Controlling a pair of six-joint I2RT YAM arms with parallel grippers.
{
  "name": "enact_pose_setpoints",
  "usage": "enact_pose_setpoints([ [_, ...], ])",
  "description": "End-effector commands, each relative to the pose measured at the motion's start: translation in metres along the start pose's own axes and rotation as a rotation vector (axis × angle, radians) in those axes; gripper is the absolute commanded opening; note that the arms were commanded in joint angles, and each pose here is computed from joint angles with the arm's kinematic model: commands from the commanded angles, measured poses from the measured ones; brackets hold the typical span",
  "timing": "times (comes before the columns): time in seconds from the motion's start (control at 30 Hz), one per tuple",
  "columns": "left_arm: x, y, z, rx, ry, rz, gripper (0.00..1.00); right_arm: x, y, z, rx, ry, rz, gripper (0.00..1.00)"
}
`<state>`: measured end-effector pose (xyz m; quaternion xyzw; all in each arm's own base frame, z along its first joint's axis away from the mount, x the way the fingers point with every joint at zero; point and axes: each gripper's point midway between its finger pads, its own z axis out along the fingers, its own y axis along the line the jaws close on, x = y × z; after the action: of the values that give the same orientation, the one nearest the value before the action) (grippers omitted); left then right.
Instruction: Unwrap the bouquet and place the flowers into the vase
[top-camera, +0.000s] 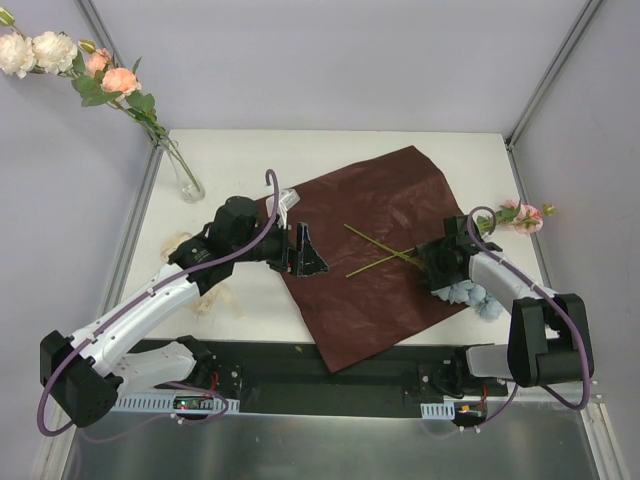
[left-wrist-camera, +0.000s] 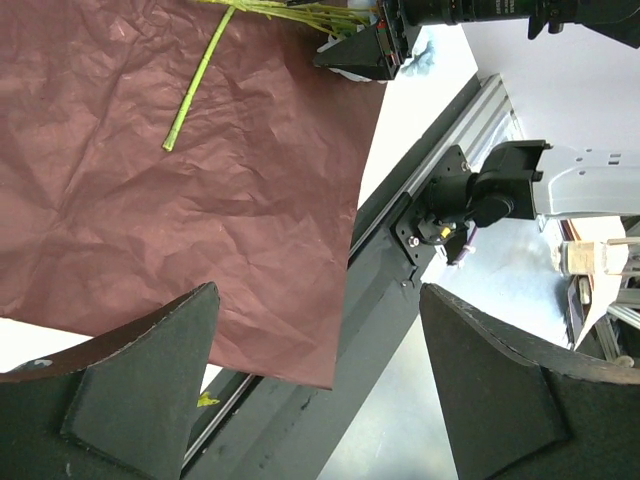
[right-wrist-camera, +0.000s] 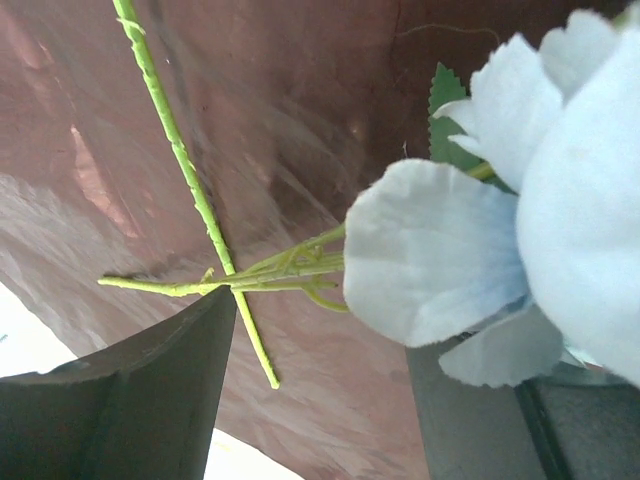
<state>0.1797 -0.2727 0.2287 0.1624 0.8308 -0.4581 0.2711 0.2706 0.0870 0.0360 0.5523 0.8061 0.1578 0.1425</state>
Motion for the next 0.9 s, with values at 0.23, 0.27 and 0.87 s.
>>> enact_pose_setpoints([
  [0.23, -0.010, -0.011, -0.015, 0.008, -0.067, 0.067, 0.80, -0.022, 0.018, 0.008, 0.014, -0.095, 0.102, 0.59],
  [0.27, -0.010, -0.011, -0.016, 0.006, -0.067, 0.066, 0.80, -0.023, 0.018, 0.010, 0.020, -0.095, 0.108, 0.58],
  [0.87, -0.008, -0.012, -0.024, -0.010, -0.077, 0.068, 0.81, -0.031, 0.009, 0.025, 0.063, -0.145, 0.163, 0.43],
])
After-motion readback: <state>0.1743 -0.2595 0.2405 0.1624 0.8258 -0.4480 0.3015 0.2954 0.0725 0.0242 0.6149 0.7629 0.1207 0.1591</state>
